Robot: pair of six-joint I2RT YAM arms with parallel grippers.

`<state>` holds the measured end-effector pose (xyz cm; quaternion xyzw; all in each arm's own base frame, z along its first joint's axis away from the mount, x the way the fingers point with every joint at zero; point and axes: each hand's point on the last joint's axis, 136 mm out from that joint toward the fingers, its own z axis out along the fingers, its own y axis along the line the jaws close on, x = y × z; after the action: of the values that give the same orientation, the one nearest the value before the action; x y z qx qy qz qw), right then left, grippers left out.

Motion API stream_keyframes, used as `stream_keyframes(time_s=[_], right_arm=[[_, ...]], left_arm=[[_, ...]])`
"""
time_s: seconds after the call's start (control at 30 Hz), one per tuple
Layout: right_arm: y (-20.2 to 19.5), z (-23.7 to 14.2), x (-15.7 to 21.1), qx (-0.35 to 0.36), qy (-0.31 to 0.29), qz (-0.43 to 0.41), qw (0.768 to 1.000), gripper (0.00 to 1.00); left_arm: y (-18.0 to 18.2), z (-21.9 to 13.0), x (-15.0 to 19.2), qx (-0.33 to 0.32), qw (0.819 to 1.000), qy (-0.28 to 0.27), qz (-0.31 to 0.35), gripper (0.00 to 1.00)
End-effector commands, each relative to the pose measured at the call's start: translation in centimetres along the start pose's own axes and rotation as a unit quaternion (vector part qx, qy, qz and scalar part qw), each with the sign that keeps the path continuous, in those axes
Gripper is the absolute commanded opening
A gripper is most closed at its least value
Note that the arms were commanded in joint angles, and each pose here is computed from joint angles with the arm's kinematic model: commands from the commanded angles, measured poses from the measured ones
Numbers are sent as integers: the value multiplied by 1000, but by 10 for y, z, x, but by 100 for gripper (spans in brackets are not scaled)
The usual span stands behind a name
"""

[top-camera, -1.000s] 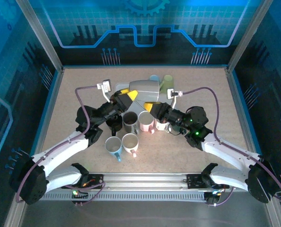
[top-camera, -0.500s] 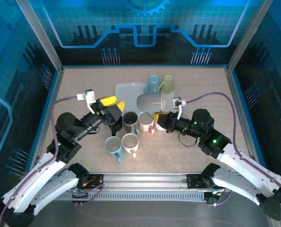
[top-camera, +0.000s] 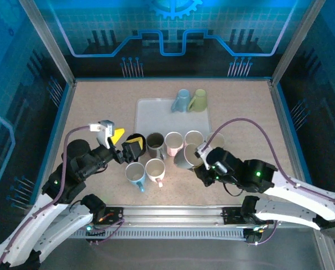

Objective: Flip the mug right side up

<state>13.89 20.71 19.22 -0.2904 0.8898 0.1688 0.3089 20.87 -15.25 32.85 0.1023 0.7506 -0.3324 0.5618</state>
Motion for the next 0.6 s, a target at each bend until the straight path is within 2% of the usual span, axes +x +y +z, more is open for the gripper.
stream_keyframes(time_s=[0.0, 0.17, 0.57], right_arm=[[-12, -1, 4, 64, 12, 2, 998, 0], [2, 28, 22, 78, 61, -1, 995, 0], [33, 79, 35, 55, 119, -3, 991, 0]], left_arm=[[8, 5, 12, -13, 999, 12, 27, 99], [9, 6, 15, -13, 999, 12, 29, 99], [12, 4, 23, -15, 999, 21, 28, 99]])
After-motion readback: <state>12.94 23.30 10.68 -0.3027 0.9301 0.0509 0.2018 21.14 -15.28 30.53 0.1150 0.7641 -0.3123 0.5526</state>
